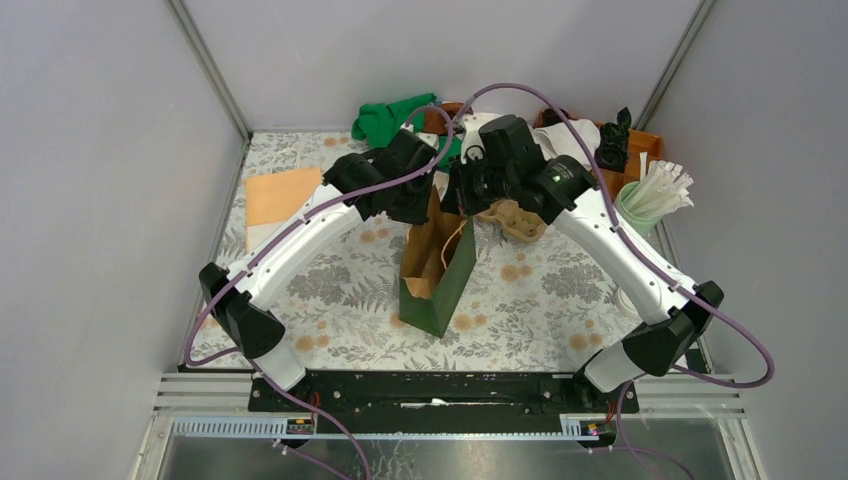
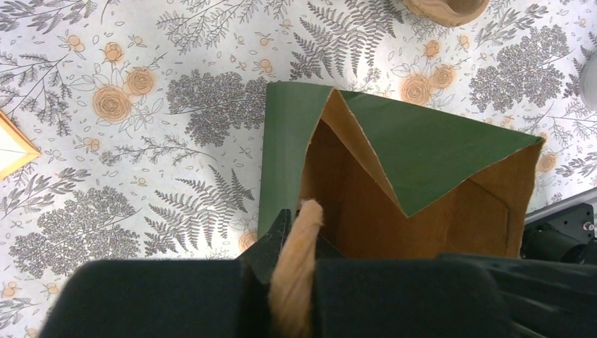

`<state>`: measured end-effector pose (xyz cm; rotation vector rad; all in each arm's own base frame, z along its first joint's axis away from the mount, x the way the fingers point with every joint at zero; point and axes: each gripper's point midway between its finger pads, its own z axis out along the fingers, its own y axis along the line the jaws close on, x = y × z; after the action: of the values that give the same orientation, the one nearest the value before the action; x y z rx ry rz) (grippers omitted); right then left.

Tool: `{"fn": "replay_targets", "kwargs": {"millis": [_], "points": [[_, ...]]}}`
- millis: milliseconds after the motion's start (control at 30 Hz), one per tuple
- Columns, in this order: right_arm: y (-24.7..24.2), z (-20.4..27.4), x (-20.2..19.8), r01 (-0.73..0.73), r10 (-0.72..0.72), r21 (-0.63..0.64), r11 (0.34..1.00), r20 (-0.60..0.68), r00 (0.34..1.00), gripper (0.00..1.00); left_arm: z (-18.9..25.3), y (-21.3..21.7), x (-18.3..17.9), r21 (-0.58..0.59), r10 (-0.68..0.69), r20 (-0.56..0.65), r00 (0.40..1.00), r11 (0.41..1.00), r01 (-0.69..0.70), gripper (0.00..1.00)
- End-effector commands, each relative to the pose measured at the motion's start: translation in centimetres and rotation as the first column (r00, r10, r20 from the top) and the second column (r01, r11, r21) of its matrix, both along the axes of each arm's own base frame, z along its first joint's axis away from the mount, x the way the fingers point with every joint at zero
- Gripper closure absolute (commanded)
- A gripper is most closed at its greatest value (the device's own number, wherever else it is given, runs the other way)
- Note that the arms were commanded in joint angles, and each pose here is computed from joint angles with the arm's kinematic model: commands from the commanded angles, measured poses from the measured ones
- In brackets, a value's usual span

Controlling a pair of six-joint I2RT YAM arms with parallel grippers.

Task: Pack the takeout coffee
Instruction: Open the takeout bag at the center of the board.

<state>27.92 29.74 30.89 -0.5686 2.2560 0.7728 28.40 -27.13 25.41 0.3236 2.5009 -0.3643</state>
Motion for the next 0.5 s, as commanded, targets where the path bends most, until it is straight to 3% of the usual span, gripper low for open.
{"fn": "replay_targets", "kwargs": {"millis": [0,267,467], "points": [[1.3,-1.3,-0.8,-0.085,0.086,0.027,0.996,-0.02,0.996,1.0,2.2,-0.5,-0.3,-0.073,-0.043,0.047,0.998,0.996,0.046,1.0],[0.9,-3.8,0.0,-0.048,0.045,-0.042,0.998,-0.062,0.997,0.99,2.0,-1.0,-0.6,-0.081,-0.073,0.033,0.997,0.994,0.075,1.0],[-3.6,-4.3,4.3,0.262,-0.248,-0.188,0.947,0.098,0.964,0.8,1.8,-1.0,-1.3,-0.079,-0.114,0.018,0.993,0.99,0.115,1.0]]}}
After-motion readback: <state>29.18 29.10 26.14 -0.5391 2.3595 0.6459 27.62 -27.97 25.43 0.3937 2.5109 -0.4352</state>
